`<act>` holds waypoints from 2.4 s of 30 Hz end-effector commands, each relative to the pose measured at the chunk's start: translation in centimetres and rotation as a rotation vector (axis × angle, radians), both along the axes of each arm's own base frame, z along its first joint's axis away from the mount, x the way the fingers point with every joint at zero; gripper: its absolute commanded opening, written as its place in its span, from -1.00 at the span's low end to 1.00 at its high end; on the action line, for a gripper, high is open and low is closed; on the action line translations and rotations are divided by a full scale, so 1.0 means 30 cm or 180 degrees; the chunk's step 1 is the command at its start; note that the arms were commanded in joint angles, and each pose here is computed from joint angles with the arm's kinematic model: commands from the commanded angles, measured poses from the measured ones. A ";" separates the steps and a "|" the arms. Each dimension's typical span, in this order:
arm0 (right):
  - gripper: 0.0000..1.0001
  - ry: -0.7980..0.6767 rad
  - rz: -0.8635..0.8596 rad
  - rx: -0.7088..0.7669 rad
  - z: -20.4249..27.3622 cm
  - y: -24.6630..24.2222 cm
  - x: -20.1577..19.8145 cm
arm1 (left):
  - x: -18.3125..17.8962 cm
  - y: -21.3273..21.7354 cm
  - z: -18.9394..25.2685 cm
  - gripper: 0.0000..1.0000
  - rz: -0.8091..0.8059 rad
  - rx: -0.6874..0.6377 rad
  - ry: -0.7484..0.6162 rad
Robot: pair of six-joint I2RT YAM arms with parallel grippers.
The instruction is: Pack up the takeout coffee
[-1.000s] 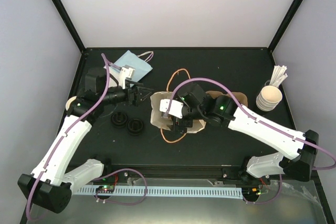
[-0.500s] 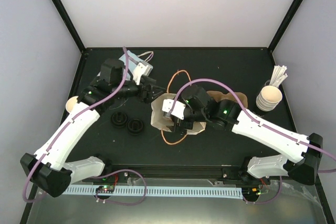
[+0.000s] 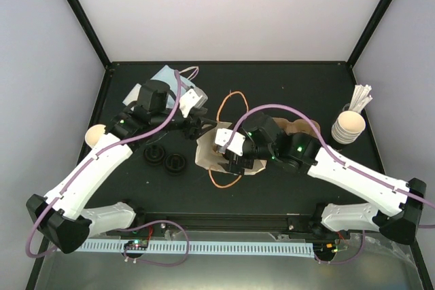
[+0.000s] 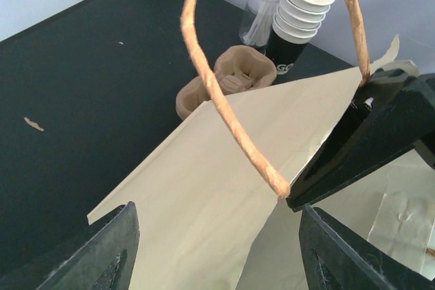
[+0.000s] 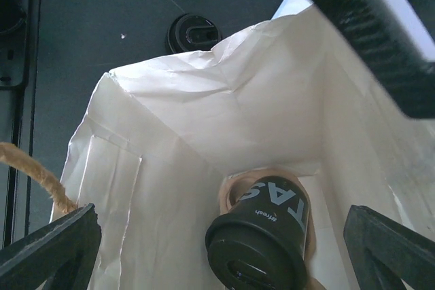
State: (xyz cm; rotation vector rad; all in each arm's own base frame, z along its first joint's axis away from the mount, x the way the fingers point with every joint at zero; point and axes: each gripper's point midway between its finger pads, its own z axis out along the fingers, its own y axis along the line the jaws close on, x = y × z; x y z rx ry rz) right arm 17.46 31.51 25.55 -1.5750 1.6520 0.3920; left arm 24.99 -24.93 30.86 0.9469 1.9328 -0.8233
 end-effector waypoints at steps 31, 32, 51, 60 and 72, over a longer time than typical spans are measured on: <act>1.00 -0.0151 -0.0144 0.0558 0.174 -0.085 -0.046 | -0.062 -0.066 0.049 -0.97 -0.0326 0.0228 -0.0593; 1.00 -0.0155 -0.0150 0.0591 0.185 -0.089 -0.049 | -0.071 -0.058 0.056 -0.97 -0.0301 0.0225 -0.0606; 1.00 0.0280 -0.1206 0.1398 0.427 -0.166 0.020 | -0.104 0.050 0.021 -0.97 0.0582 0.0240 0.0083; 1.00 0.0677 -0.1830 0.1504 0.475 -0.154 0.091 | -0.094 0.087 0.016 -0.97 0.1279 -0.0160 0.0843; 1.00 0.0724 -0.2439 0.1327 0.417 -0.259 0.144 | -0.097 0.070 -0.076 -0.97 0.1773 -0.0643 0.1760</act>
